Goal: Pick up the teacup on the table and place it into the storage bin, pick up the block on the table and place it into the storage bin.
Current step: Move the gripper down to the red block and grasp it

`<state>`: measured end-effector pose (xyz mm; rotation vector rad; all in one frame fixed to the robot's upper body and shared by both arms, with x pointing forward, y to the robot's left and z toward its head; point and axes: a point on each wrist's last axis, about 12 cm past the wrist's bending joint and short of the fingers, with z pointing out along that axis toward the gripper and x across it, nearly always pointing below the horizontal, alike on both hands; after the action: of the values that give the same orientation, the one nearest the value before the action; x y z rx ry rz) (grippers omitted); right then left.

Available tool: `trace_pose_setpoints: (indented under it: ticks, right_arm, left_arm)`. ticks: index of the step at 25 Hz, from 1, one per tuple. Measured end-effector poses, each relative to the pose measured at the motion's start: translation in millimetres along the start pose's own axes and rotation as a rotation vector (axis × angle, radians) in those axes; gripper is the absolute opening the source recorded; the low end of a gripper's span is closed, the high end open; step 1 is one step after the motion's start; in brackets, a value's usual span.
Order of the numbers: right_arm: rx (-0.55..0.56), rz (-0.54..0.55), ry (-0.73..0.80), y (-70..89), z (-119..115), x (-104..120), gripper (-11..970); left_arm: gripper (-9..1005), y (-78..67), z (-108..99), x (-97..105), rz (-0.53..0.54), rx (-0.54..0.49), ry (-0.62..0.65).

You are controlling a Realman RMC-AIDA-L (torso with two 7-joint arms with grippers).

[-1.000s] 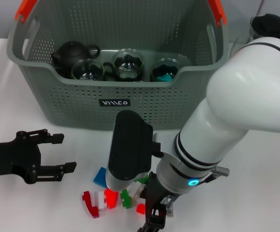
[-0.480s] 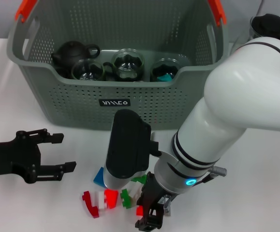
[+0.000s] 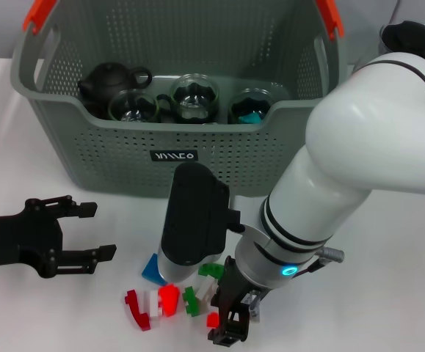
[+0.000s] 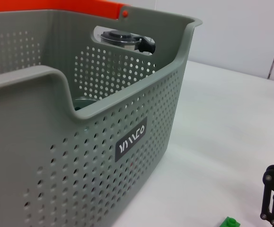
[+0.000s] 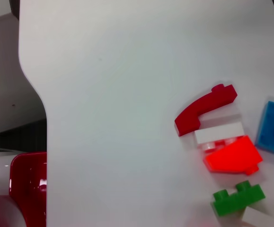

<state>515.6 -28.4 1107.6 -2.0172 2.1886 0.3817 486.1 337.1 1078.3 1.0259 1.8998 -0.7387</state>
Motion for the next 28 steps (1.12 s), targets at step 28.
trace_pose_setpoints:
  ticks: [28]
  right_arm:
    - [-0.004,-0.005,-0.010,-0.7,1.4,-0.3,339]
  left_arm:
    - [828,1.0,0.2,0.6,-0.001,-0.009,0.003]
